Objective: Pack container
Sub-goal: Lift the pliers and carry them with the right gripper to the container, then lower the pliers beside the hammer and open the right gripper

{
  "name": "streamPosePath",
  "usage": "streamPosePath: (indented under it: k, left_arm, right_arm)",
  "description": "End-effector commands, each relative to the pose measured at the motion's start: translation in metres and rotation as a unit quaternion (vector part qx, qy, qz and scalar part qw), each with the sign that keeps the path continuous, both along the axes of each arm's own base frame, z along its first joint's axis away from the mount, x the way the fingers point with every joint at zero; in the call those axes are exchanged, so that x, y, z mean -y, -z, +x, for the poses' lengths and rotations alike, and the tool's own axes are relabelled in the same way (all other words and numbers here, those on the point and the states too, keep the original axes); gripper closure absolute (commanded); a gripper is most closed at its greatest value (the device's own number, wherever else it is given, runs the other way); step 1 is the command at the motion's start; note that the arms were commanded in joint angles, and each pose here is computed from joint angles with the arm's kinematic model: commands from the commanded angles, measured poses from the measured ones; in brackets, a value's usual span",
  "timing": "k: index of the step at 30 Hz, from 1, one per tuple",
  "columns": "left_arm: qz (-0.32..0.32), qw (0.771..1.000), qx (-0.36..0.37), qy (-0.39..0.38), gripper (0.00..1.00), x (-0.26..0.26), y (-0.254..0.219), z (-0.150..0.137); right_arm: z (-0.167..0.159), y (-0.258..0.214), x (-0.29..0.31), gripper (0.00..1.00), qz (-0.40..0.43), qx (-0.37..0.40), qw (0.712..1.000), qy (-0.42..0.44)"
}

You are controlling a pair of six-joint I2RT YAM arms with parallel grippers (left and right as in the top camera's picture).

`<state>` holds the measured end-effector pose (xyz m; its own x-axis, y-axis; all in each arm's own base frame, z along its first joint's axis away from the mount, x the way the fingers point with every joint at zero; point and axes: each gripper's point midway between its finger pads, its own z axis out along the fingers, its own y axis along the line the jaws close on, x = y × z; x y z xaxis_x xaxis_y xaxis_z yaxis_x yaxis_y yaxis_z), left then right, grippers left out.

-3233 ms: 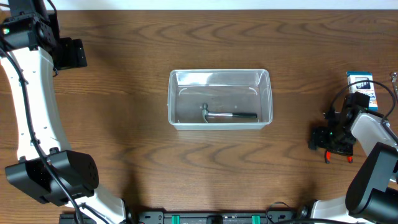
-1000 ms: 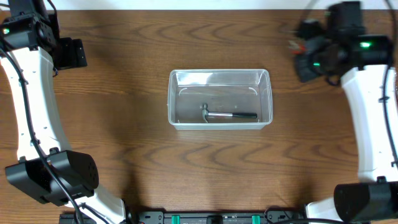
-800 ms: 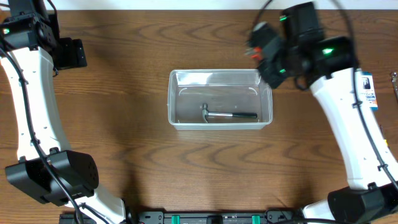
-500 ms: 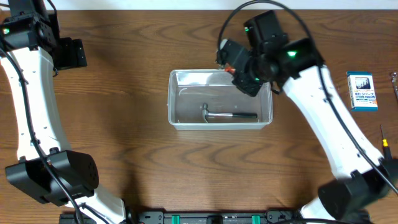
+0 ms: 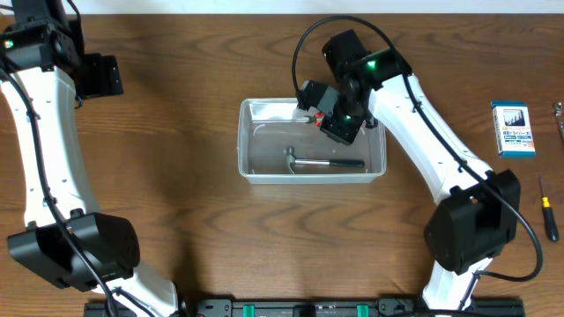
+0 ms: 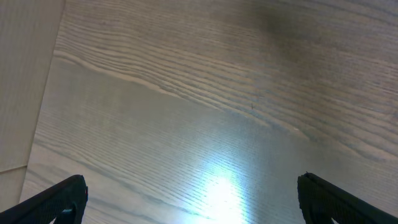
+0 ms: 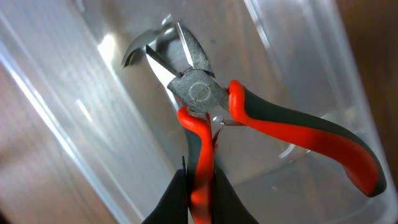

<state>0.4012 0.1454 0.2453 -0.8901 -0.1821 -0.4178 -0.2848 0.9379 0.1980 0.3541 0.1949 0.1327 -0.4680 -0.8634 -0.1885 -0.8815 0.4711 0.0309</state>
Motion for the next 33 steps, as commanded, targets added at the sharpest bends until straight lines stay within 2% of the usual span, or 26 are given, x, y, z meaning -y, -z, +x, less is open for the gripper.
streamPosePath:
  k: [1,25,33]
  left_arm:
    - [0.006,1.0,0.003,-0.001,0.02,-0.003,-0.003,-0.001]
    - [0.006,1.0,0.003,-0.001,0.02,-0.003,-0.003,-0.001]
    - [0.006,1.0,0.003,-0.001,0.02,-0.003,-0.003,-0.001]
  right_arm:
    - [-0.006,0.003,-0.01,0.99,0.004,-0.011,0.999,-0.032]
    - [-0.023,0.025,-0.02,0.99,0.027,-0.075,0.996,-0.033]
    - [-0.02,0.055,-0.019,0.99,0.011,-0.101,0.994,-0.03]
